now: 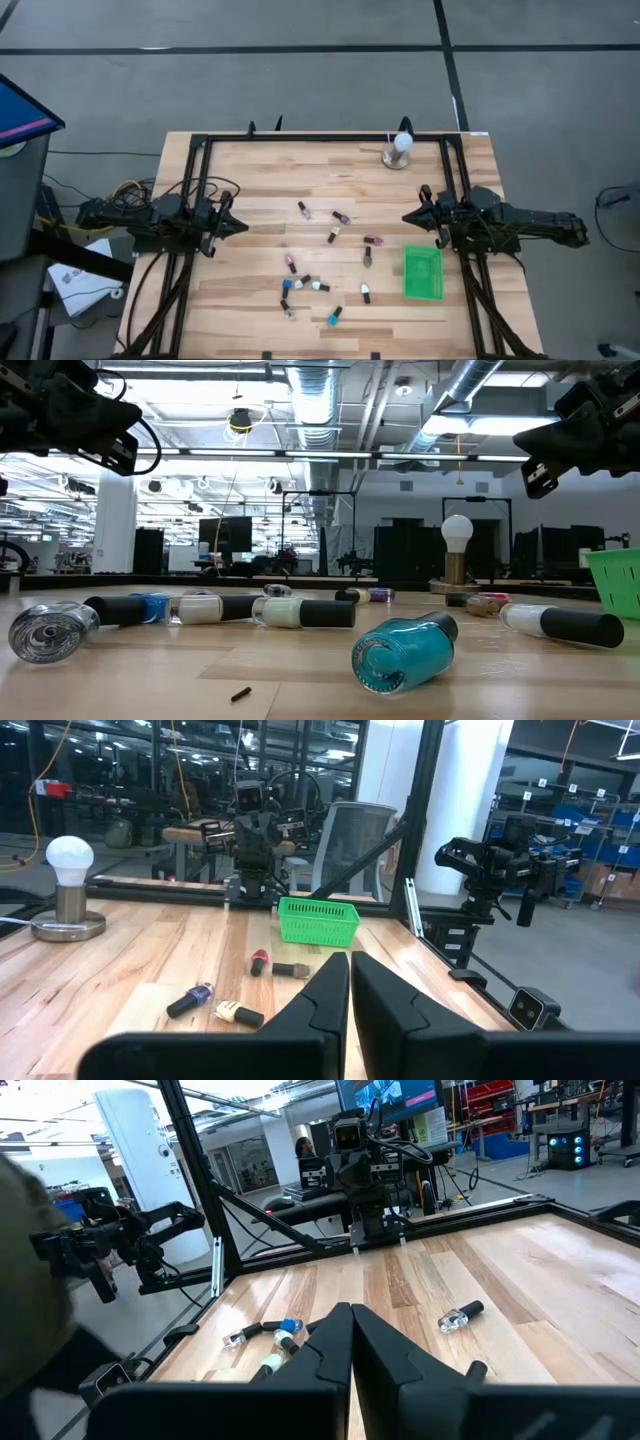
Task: Pick & Place Nail Polish
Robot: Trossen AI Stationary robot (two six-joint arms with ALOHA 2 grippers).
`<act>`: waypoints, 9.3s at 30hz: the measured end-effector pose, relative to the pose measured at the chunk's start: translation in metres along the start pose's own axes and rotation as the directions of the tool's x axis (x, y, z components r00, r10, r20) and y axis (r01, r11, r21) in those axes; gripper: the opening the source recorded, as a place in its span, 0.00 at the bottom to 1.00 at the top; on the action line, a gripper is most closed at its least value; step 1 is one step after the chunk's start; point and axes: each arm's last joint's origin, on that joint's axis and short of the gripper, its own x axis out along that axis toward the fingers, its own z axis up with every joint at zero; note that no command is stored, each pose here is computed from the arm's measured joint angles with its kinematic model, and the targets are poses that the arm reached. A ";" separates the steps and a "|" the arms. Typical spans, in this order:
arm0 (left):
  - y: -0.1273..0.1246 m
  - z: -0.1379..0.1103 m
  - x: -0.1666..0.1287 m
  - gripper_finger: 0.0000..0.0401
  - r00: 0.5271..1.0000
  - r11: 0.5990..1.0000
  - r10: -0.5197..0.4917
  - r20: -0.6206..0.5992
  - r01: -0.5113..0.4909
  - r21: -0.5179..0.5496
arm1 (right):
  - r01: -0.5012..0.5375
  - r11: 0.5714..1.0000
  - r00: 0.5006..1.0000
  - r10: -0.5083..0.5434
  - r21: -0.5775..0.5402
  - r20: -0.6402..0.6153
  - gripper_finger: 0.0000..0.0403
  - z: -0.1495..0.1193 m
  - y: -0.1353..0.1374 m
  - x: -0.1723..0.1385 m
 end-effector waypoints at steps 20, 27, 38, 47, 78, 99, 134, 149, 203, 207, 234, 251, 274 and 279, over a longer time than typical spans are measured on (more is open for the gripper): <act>0.000 0.001 0.000 0.03 1.000 1.000 -0.002 0.012 0.002 -0.002 | -0.021 0.975 0.999 0.010 0.223 0.047 0.00 0.005 0.001 0.000; 0.000 0.003 0.000 0.03 0.999 1.000 -0.005 0.036 0.005 -0.001 | -0.186 0.814 0.953 0.013 0.550 0.303 0.00 0.028 0.006 -0.004; 0.000 0.005 0.000 0.03 0.999 1.000 0.005 0.053 -0.005 0.000 | -0.147 0.740 0.814 -0.286 0.657 0.505 0.00 0.056 0.004 -0.012; 0.000 0.007 0.000 0.03 0.997 1.000 0.007 0.071 -0.007 0.000 | 0.154 0.911 0.868 -0.309 0.383 0.388 0.00 0.127 0.017 0.016; -0.001 0.010 0.000 0.03 0.995 1.000 0.001 0.099 -0.001 0.001 | 0.154 0.947 0.086 -0.296 -0.281 -0.951 0.30 0.016 0.034 0.203; -0.001 0.010 0.000 0.03 0.994 1.000 0.000 0.107 0.000 0.001 | 0.190 0.934 0.060 -0.318 -0.302 -0.946 0.57 -0.036 0.012 0.190; -0.001 0.010 0.001 0.03 0.994 1.000 0.000 0.107 0.000 0.001 | 0.409 0.875 0.176 -0.353 -0.258 -0.919 0.22 0.012 0.012 0.154; -0.001 0.011 0.001 0.03 0.994 1.000 0.001 0.108 -0.001 0.001 | 0.634 0.769 0.351 -0.188 0.085 -0.918 0.26 0.067 0.094 0.082; -0.001 0.012 0.001 0.03 0.993 1.000 -0.001 0.121 0.001 0.002 | 0.666 0.698 0.431 -0.071 0.264 -0.899 0.56 0.046 0.099 0.128; -0.001 0.012 0.001 0.03 0.992 1.000 -0.001 0.122 0.001 0.002 | 0.636 0.717 0.478 -0.074 0.286 -0.875 0.52 0.044 0.086 0.144; -0.001 0.011 0.002 0.03 0.994 1.000 0.000 0.110 0.000 0.001 | 0.859 0.488 -0.052 -0.217 -0.154 -0.975 0.59 -0.026 0.044 0.255; -0.001 0.011 0.002 0.03 0.994 1.000 0.000 0.109 -0.001 0.001 | 0.937 0.330 -0.032 -0.242 -0.114 -0.970 0.67 -0.044 0.043 0.245; -0.001 0.011 0.002 0.03 0.994 1.000 0.001 0.108 -0.001 0.001 | 0.933 0.353 0.007 -0.216 -0.071 -0.976 0.25 -0.052 0.045 0.244; -0.001 0.011 0.002 0.03 0.994 1.000 0.001 0.108 -0.001 0.001 | 0.919 0.386 0.008 -0.212 -0.076 -0.977 0.24 -0.052 0.042 0.244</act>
